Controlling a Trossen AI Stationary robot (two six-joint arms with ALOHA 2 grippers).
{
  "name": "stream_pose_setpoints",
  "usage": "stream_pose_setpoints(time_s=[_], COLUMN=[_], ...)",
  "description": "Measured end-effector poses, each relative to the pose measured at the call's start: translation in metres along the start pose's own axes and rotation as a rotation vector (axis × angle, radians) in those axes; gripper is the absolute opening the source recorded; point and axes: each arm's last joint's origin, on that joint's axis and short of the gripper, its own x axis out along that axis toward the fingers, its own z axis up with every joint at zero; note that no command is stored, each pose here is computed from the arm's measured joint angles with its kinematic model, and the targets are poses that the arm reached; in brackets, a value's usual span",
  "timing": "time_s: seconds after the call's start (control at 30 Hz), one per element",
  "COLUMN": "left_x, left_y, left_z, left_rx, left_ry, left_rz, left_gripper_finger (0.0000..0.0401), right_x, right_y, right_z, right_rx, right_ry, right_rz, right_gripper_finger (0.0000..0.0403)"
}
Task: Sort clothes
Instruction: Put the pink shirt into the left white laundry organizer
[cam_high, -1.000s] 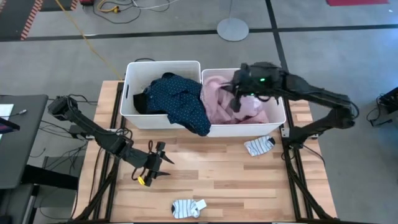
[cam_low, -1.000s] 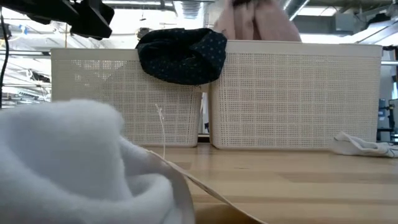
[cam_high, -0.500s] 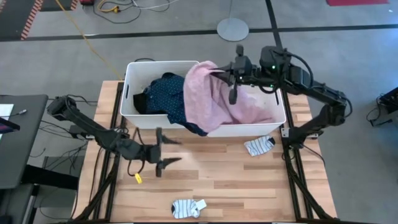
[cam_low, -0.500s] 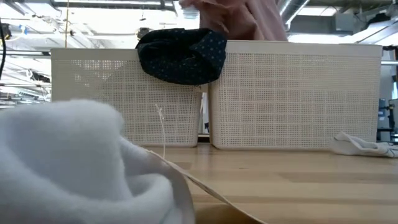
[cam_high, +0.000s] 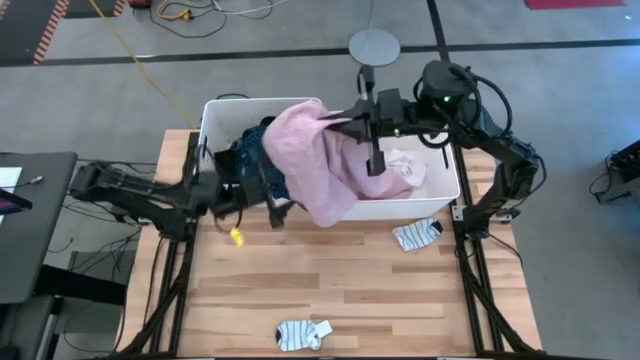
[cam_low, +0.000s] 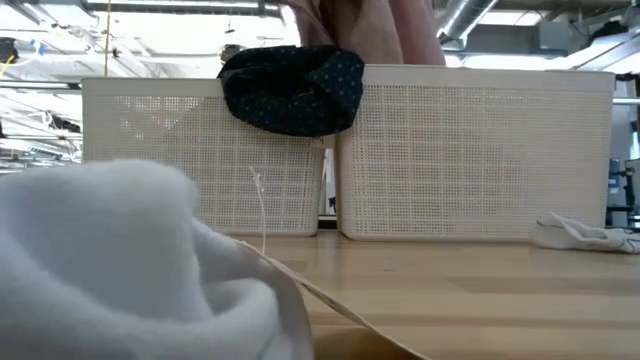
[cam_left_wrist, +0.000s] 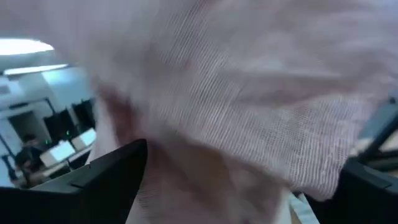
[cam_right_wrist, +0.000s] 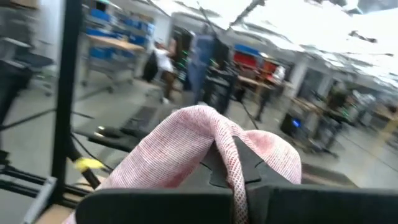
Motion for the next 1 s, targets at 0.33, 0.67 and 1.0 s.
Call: stream_pose_setpoints(time_s=[0.33,0.67,1.0], left_x=[0.060,0.094,0.075], left_y=[0.032,0.018,0.059], left_z=[-0.018,-0.025,0.003], left_rx=[-0.196,-0.088,0.063], left_ry=[-0.088,-0.039,-0.100], left_rz=[-0.316,-0.453,-0.241], left_gripper_finger=[0.0385,0.0211,0.0009], right_x=[0.036,0.044,0.012], right_y=[0.012,0.021,0.035], right_z=[-0.003,-0.020,-0.004], right_rx=[-0.038,0.001,0.040], right_ry=[-0.078,0.046,0.125], right_rz=[0.178,0.246,0.300], right_gripper_finger=[0.0000,0.0000,0.0011])
